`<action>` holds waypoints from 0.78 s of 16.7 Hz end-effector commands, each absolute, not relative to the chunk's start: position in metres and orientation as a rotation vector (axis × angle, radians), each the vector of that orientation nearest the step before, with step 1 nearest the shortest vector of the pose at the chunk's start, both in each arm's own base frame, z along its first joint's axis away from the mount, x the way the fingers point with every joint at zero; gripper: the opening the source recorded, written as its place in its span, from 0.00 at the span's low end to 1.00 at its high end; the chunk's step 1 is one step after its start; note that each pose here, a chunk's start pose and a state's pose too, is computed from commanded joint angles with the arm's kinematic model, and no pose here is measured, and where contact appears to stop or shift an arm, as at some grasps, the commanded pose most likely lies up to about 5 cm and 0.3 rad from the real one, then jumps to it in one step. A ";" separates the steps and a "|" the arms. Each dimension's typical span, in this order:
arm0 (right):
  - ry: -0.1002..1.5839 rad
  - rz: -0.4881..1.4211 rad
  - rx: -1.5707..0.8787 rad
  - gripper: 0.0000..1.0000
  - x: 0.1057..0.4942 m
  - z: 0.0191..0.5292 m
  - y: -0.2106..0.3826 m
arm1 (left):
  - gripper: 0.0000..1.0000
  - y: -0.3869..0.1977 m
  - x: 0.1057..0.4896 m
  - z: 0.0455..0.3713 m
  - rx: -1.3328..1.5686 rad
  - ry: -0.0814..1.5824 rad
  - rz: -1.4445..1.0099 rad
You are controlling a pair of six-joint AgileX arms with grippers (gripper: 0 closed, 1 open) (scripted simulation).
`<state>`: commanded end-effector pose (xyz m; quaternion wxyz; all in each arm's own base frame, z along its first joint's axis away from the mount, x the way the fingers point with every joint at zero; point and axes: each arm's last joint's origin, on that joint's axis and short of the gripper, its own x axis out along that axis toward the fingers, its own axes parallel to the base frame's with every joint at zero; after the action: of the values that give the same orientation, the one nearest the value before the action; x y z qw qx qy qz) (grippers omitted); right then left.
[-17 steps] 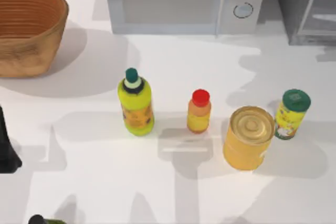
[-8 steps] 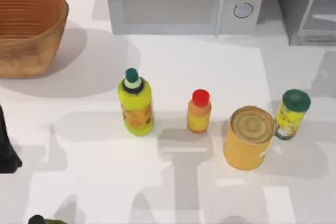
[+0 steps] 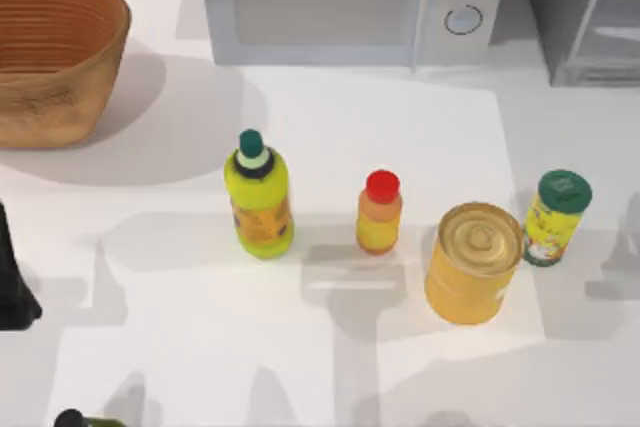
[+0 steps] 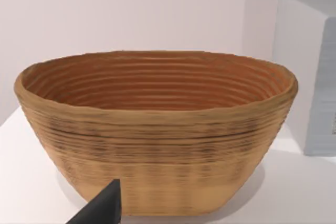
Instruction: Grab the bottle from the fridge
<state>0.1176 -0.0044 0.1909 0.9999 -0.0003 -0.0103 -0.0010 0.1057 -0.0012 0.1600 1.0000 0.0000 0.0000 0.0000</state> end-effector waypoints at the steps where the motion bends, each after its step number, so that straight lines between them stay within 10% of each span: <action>1: -0.014 -0.002 0.000 0.00 0.113 0.182 -0.003 | 1.00 -0.001 0.106 0.160 0.000 0.000 0.000; 13: -0.005 -0.001 0.000 0.00 0.107 0.165 -0.001 | 1.00 -0.001 0.106 0.160 0.000 0.000 0.000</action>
<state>0.1070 -0.0006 0.1647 1.0000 0.0002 -0.0023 -0.0005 0.1057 -0.0012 0.1600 1.0000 0.0000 0.0000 0.0000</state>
